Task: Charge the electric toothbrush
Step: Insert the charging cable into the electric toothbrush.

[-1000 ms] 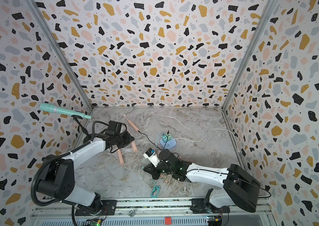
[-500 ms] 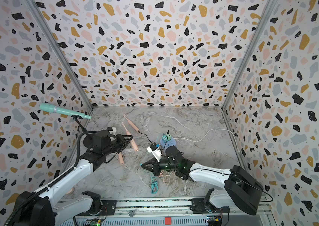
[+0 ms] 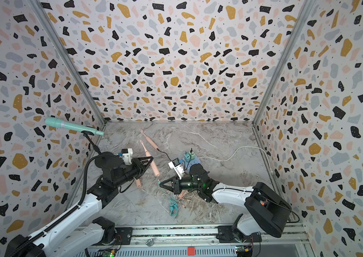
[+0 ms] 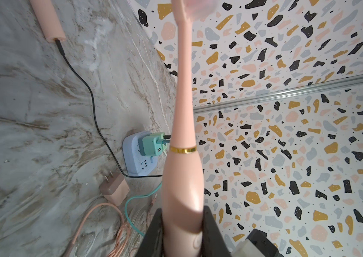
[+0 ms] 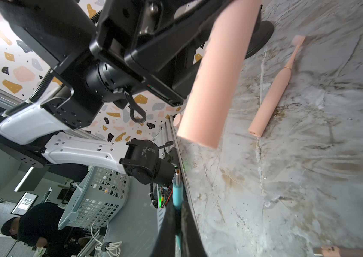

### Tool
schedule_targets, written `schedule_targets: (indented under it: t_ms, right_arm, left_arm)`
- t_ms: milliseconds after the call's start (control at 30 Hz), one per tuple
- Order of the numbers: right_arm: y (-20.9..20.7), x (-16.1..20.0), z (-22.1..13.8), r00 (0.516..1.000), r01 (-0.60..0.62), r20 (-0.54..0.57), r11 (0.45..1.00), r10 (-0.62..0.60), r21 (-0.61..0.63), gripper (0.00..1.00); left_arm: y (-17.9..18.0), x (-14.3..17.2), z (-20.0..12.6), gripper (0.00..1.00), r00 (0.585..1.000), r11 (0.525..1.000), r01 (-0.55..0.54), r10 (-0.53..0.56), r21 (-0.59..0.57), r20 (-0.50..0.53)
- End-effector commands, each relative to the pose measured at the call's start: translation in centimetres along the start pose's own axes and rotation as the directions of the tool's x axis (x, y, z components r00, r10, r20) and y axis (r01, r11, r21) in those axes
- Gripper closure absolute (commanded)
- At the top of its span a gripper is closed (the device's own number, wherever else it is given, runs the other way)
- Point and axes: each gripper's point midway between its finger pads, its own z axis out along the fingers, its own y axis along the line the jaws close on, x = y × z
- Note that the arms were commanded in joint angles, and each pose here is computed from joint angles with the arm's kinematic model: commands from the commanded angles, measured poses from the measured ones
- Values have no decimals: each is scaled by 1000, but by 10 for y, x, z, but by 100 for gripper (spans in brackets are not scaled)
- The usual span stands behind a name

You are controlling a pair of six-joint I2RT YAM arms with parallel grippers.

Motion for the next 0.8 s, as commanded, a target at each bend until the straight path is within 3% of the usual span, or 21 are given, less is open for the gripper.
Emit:
schedule_targets:
  t_ms: [0,767]
  right_arm:
    - [8,-12,-3,999,-8,44,999,10,-42,100]
    - [2,-12,-4,998,-49,41,996,52,-72,100]
  left_arm:
    - [-17,-4,-5,100,999,997,-25,23,69,37]
    - [-16,1,-5,100,998,996,-58,56,69,32]
